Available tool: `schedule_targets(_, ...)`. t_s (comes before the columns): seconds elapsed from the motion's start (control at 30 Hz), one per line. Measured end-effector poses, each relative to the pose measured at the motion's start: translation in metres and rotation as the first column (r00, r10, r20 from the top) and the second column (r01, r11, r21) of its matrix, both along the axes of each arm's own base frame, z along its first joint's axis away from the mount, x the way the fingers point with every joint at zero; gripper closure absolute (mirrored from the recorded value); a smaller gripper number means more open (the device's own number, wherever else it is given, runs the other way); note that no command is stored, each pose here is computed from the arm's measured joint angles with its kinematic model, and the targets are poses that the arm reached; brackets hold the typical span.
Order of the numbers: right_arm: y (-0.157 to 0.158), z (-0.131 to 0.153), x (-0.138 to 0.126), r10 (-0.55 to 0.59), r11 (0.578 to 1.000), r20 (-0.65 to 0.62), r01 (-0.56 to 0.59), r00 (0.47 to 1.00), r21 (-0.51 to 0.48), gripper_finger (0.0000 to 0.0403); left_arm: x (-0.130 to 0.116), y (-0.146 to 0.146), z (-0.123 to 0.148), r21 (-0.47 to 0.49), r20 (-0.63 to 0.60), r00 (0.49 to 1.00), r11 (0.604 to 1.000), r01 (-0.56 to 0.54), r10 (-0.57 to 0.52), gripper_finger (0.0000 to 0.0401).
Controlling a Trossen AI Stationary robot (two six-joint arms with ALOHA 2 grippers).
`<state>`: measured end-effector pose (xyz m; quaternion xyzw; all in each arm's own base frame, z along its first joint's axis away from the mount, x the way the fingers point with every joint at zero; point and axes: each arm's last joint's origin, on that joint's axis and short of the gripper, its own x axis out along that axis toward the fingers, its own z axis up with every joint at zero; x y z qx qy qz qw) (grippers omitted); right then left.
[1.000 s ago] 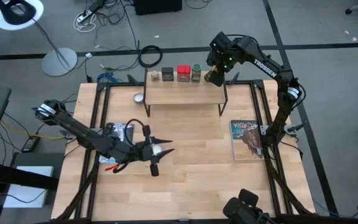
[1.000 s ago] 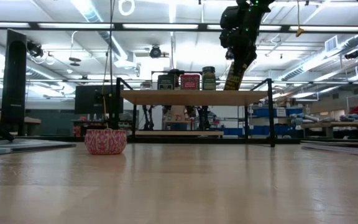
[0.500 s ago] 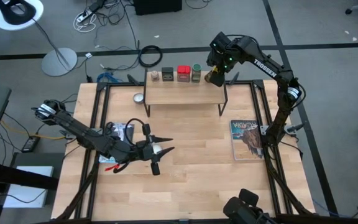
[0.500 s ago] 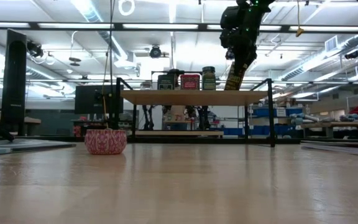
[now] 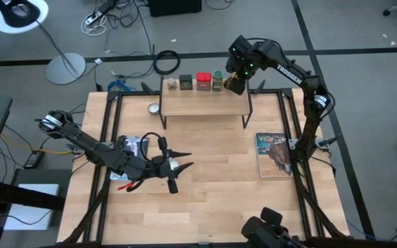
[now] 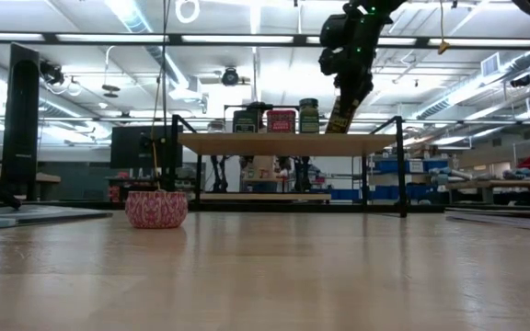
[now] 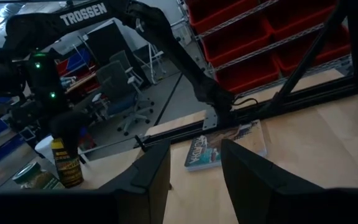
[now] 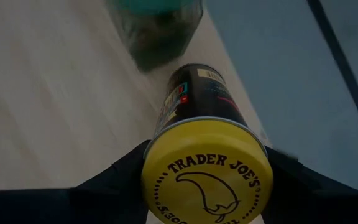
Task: Shelf spices
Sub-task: Put the yellow seasoning bottle on the shelf
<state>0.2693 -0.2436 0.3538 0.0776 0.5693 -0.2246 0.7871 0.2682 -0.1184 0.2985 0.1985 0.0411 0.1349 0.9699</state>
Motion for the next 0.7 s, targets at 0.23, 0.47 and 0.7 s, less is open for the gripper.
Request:
schedule_targets(0.23,0.008,0.006,-0.004,0.009,0.999,-0.053,-0.007,0.999,0.042,0.0181,0.0,0.0,0.0,-0.005,-0.002,1.0,1.0,-0.001,0.001,0.0255)
schedule_targets(0.47,0.014,0.008,-0.008,0.013,0.997,-0.098,-0.006,0.995,0.075,0.0181,0.0,0.0,-0.001,-0.012,-0.004,1.0,1.0,-0.001,0.001,0.0255)
schedule_targets(0.7,0.018,0.009,-0.002,0.038,0.998,-0.096,-0.033,0.995,0.05,0.0163,0.0,0.0,-0.001,-0.014,-0.004,1.0,1.0,-0.001,0.001,0.0255)
